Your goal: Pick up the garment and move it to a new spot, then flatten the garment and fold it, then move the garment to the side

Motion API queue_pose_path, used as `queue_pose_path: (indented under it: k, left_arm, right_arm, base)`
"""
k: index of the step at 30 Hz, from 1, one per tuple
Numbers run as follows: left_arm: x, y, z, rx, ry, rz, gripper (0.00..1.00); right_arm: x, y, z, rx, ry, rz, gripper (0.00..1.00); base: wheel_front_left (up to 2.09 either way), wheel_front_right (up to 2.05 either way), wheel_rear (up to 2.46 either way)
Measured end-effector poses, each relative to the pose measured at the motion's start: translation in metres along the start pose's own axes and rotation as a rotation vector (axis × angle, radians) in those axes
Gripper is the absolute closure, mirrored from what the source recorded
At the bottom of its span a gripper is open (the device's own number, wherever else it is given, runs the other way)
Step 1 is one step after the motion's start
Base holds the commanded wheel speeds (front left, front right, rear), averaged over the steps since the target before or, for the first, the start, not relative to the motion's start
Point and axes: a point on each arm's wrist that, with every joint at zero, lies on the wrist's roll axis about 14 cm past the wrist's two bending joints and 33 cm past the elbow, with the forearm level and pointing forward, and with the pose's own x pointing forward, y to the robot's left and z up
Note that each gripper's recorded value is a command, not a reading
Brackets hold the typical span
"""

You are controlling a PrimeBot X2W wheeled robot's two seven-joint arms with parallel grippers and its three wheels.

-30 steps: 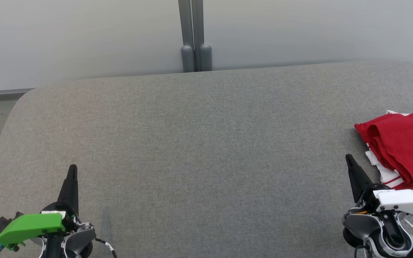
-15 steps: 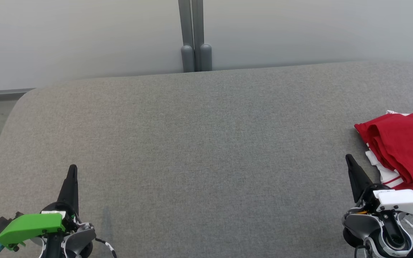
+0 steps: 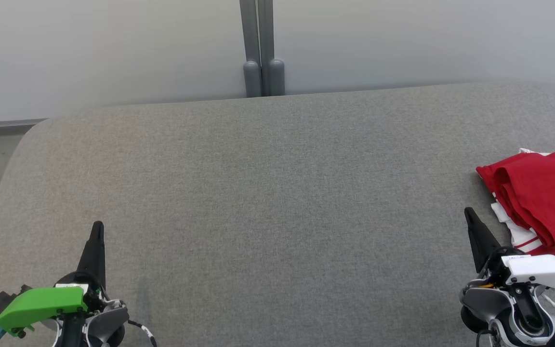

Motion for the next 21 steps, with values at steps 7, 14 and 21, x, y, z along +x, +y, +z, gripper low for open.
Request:
queue_pose_path:
  k: [7, 14, 21]
  left_arm:
    - [0.0000, 0.0000, 0.0000, 0.000, 0.000, 0.000, 1.00]
    - [0.0000, 0.0000, 0.0000, 0.000, 0.000, 0.000, 1.00]
    - [0.0000, 0.0000, 0.0000, 0.000, 0.000, 0.000, 1.00]
  right_arm:
    - [0.0000, 0.0000, 0.0000, 0.000, 0.000, 0.000, 1.00]
    - [0.0000, 0.0000, 0.0000, 0.000, 0.000, 0.000, 1.00]
    - [0.0000, 0.0000, 0.0000, 0.000, 0.000, 0.000, 1.00]
  base:
    - [0.00, 0.00, 0.00]
    - [0.00, 0.00, 0.00]
    - [0.00, 0.00, 0.00]
